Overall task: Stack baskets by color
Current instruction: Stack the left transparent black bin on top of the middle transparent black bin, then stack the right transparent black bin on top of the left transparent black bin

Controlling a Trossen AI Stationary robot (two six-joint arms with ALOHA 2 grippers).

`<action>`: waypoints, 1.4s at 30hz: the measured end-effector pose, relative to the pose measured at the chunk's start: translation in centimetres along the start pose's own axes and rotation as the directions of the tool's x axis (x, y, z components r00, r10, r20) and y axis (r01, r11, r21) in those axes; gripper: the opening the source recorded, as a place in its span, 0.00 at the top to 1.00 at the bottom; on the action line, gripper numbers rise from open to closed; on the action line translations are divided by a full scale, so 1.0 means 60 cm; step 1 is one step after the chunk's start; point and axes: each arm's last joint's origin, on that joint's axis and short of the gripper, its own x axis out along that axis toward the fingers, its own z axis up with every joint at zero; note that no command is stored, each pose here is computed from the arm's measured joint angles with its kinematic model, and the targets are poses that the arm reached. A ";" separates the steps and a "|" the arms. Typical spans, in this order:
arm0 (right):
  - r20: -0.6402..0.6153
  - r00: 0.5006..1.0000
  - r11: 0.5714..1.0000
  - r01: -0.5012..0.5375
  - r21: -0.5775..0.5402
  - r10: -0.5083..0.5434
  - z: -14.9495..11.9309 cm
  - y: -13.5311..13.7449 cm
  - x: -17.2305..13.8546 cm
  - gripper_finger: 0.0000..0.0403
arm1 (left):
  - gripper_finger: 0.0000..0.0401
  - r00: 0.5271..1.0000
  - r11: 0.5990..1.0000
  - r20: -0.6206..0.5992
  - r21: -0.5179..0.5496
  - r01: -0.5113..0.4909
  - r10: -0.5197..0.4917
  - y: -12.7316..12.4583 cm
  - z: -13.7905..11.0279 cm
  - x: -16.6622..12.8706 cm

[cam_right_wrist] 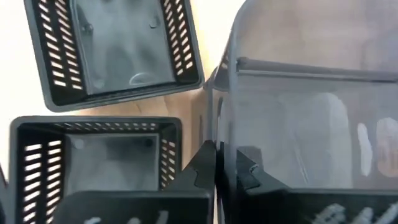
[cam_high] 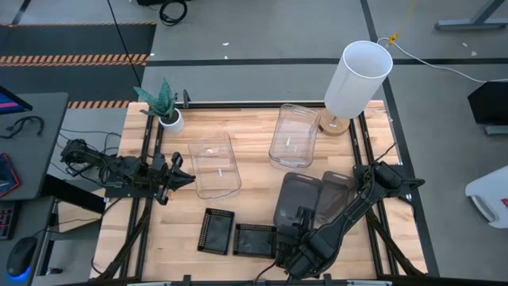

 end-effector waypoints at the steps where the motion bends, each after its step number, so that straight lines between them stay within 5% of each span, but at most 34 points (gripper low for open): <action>1: 0.005 1.000 1.000 -0.007 -0.006 0.007 0.001 0.001 0.000 0.97 | 0.91 1.000 1.000 0.000 0.000 0.000 0.000 0.000 0.000 0.000; 12: 0.004 1.000 1.000 -0.030 -0.007 0.030 0.008 0.001 0.003 0.93 | 0.93 1.000 1.000 0.000 0.000 0.000 0.000 0.000 0.000 0.000; 25: -0.052 0.997 0.998 -0.054 0.018 0.054 0.020 -0.011 0.008 0.76 | 0.92 1.000 1.000 0.000 0.000 0.000 0.000 0.000 0.000 0.000; 32: -0.060 0.994 0.995 -0.083 0.058 0.086 0.022 -0.037 -0.030 0.74 | 0.92 1.000 1.000 0.000 0.000 0.000 0.000 0.000 0.000 0.000; 42: -0.144 0.988 0.993 0.076 0.088 -0.063 -0.039 -0.059 -0.081 0.78 | 0.92 1.000 1.000 0.000 0.000 0.000 0.000 0.000 0.000 0.000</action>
